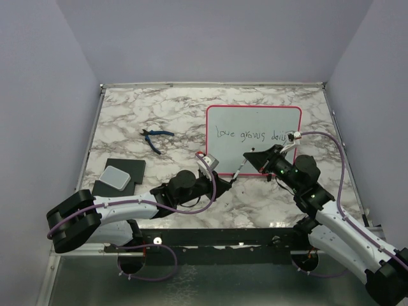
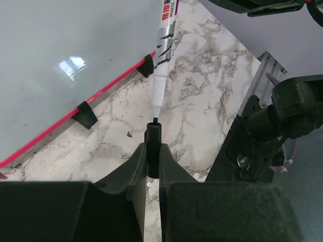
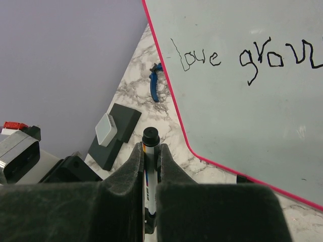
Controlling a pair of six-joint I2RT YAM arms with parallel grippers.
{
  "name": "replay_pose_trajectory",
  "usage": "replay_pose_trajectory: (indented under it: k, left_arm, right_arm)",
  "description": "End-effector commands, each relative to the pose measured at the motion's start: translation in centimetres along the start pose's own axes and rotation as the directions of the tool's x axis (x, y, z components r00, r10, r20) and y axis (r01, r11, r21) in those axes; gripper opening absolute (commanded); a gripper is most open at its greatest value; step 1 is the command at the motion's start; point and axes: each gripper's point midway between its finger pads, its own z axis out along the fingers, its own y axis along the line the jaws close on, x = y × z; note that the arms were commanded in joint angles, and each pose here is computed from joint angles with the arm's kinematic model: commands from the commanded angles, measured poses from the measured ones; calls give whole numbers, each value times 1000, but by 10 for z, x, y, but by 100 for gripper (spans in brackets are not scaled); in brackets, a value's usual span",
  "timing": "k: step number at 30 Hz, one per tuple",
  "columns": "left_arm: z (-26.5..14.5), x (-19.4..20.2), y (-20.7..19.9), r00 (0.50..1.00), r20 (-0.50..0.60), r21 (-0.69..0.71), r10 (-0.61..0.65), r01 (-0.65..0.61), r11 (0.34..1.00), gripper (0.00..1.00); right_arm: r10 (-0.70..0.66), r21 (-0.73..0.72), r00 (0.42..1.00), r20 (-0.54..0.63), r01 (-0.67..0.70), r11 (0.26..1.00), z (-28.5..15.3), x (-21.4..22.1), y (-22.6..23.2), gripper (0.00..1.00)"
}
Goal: Write a sentence on the whiteboard
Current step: Insert the whiteboard marker without the cap into the pen cap.
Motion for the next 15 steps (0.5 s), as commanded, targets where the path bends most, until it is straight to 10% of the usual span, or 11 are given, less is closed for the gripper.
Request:
replay_pose_trajectory:
  k: [1, 15]
  left_arm:
    - [0, -12, -7, 999, 37, 25, -2, 1, 1000, 0]
    - [2, -23, -2, 997, 77, -9, 20, -20, 1000, 0]
  right_arm:
    - [-4, -28, 1000, -10, 3, 1000, 0, 3, 5, 1]
    - [-22, -68, 997, -80, 17, 998, 1, 18, 8, 1]
